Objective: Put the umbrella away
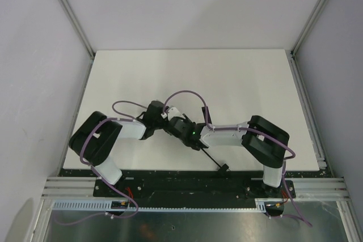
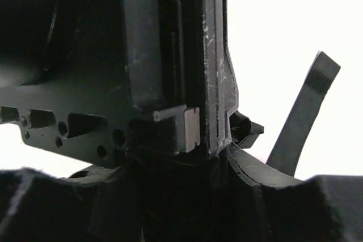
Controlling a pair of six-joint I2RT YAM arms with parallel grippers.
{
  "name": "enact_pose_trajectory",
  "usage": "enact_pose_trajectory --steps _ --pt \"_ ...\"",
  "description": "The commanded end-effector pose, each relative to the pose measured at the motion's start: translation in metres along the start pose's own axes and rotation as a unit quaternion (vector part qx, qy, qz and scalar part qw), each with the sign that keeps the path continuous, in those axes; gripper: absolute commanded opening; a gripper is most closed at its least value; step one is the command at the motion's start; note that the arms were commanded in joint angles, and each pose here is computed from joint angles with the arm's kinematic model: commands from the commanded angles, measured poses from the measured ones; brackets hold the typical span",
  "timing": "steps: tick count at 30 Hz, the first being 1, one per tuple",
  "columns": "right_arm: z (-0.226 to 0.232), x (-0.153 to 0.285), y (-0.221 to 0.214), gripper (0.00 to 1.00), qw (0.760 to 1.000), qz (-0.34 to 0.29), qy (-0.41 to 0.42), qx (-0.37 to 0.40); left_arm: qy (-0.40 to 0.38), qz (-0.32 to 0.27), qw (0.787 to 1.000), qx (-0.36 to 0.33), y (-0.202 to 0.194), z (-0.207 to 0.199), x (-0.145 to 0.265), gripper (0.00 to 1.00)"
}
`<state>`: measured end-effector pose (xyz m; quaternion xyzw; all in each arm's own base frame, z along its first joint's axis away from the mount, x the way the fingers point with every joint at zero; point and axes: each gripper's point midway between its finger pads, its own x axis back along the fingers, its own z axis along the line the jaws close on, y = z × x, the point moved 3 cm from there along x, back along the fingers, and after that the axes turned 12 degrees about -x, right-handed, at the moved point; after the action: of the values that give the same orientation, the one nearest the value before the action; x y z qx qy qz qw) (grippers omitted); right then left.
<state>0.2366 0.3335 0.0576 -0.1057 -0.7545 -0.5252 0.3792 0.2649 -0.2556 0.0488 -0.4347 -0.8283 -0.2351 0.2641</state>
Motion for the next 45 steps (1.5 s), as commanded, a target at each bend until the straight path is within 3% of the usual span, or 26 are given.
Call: enact_pose_trajectory --steps 1,3,5,7,9,15,22,27,32,36,41,45 --pt "-0.004 -0.010 0.001 0.33 1.000 0.008 -0.015 0.013 0.085 0.023 0.996 0.001 -0.017 0.035 0.001 0.00" --pt "-0.003 -0.013 0.000 0.19 1.000 0.016 -0.002 0.007 0.082 0.024 0.996 -0.001 -0.016 0.034 0.002 0.04" --pt "-0.002 -0.013 0.000 0.05 1.000 0.019 0.015 -0.002 0.080 0.022 0.996 -0.006 -0.015 0.033 0.003 0.26" --pt "-0.001 -0.011 0.004 0.01 0.999 0.020 0.043 -0.017 0.076 0.018 0.997 -0.013 -0.013 0.032 0.003 0.49" --pt "-0.003 -0.010 0.008 0.00 0.996 0.022 0.075 -0.039 0.072 0.013 0.997 -0.021 -0.011 0.032 0.004 0.62" --pt "-0.008 0.006 0.027 0.00 0.977 0.009 0.183 -0.112 0.069 0.011 0.997 -0.036 -0.010 0.037 0.004 0.77" --pt "-0.008 0.029 0.061 0.00 0.941 -0.030 0.285 -0.178 0.060 0.020 0.997 -0.036 -0.013 0.036 0.001 0.84" --pt "0.001 0.030 0.067 0.00 0.916 -0.029 0.340 -0.211 0.041 0.014 0.998 -0.043 -0.012 0.024 0.000 0.77" --pt "0.007 0.026 0.064 0.00 0.903 -0.016 0.366 -0.227 0.024 0.003 0.999 -0.045 -0.009 0.017 0.003 0.49" --pt "0.003 0.021 0.058 0.01 0.906 -0.004 0.356 -0.231 0.016 -0.003 0.999 -0.046 -0.008 0.015 0.005 0.27" --pt "-0.012 0.021 0.044 0.50 0.937 0.004 0.282 -0.205 0.016 -0.003 0.999 -0.038 -0.008 0.018 0.006 0.06" --pt "-0.017 0.030 0.034 0.73 0.965 -0.004 0.210 -0.156 0.020 0.000 1.000 -0.022 -0.009 0.022 0.007 0.00"
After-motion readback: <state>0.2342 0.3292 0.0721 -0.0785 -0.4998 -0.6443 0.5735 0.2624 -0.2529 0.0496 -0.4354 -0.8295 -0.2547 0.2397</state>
